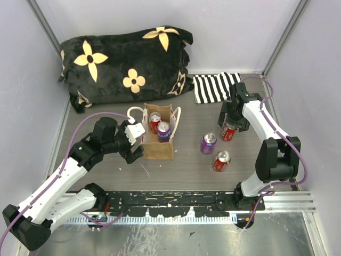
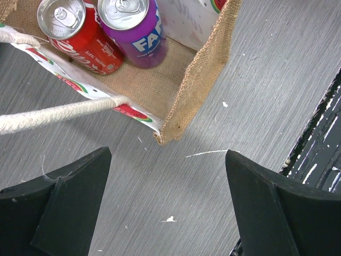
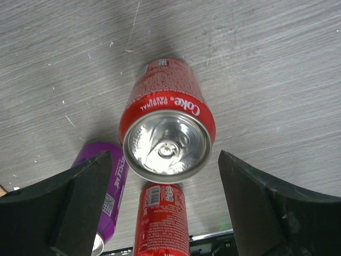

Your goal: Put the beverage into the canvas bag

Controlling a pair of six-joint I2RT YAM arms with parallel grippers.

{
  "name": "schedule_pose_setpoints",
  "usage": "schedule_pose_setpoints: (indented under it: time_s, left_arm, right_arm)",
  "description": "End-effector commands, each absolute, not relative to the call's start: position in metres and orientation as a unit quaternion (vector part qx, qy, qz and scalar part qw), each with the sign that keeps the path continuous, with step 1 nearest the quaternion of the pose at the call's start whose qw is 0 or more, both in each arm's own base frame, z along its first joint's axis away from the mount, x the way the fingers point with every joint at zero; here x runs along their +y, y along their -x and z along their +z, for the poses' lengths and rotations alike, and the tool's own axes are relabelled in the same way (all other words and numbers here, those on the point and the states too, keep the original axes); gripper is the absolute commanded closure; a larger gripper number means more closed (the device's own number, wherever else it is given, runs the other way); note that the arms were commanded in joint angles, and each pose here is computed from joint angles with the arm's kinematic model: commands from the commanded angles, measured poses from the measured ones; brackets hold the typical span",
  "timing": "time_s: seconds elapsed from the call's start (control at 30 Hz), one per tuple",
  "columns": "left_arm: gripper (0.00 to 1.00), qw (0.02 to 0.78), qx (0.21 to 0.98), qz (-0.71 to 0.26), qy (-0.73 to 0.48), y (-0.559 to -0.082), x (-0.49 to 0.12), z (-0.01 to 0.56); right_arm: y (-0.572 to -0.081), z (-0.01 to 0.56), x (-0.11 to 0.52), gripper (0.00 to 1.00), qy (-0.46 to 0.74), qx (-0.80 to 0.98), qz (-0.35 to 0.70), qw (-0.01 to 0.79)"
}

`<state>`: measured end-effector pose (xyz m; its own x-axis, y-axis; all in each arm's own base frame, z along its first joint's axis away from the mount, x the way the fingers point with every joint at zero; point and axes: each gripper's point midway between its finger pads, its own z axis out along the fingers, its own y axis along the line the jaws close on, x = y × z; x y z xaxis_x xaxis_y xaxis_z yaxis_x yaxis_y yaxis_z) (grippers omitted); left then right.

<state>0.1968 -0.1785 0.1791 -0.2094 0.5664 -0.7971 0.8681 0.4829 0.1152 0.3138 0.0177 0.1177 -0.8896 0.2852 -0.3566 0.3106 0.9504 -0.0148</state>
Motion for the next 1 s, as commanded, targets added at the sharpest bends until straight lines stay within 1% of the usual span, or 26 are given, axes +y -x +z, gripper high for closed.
schedule_pose_setpoints:
  time_s: [0.0, 0.23, 0.27, 0.3, 0.37, 0.43, 0.53, 0.57, 0.6, 0.83, 0.97]
  left_arm:
    - [0.05, 0.420, 0.751, -0.190, -0.472, -0.197, -0.181, 0.188]
    - [0.05, 0.421, 0.751, -0.190, -0.472, -0.198, -0.181, 0.189]
    - [0.05, 0.421, 0.751, -0.190, -0.472, -0.198, -0.181, 0.189]
    - [0.05, 0.421, 0.751, -0.189, -0.473, -0.198, -0.181, 0.189]
    - [0.05, 0.420, 0.751, -0.189, -0.473, -0.198, -0.181, 0.188]
    - [0.05, 0.422, 0.750, -0.189, -0.473, -0.198, -0.181, 0.189]
    - [0.05, 0.421, 0.751, -0.188, -0.473, -0.198, -0.180, 0.189]
    - [0.05, 0.422, 0.750, -0.188, -0.473, -0.198, -0.181, 0.189]
    - [0.05, 0.422, 0.751, -0.188, -0.473, -0.198, -0.181, 0.189]
    - [0.05, 0.422, 0.750, -0.190, -0.472, -0.199, -0.181, 0.190]
    - [0.05, 0.420, 0.753, -0.191, -0.470, -0.198, -0.182, 0.187]
  right_arm:
    - [-0.332, 0.115, 0.019, 0.14, -0.156, 0.966, -0.026, 0.204]
    - [-0.333, 0.104, 0.012, 0.23, -0.153, 0.967, -0.043, 0.198]
    - [-0.333, 0.104, 0.011, 0.26, -0.152, 0.968, -0.044, 0.197]
    - [-0.333, 0.103, 0.011, 0.31, -0.152, 0.968, -0.044, 0.196]
    - [-0.333, 0.103, 0.012, 0.45, -0.153, 0.968, -0.042, 0.195]
    - [-0.335, 0.108, 0.013, 0.65, -0.153, 0.967, -0.036, 0.201]
    - [-0.340, 0.123, 0.017, 0.90, -0.153, 0.964, -0.022, 0.215]
    - [-0.343, 0.130, 0.019, 0.96, -0.153, 0.963, -0.016, 0.221]
    - [-0.345, 0.137, 0.021, 0.99, -0.153, 0.962, -0.009, 0.227]
    - [-0.370, 0.202, 0.044, 0.99, -0.142, 0.947, 0.045, 0.286]
    - [-0.384, 0.242, 0.077, 0.99, -0.112, 0.939, 0.067, 0.319]
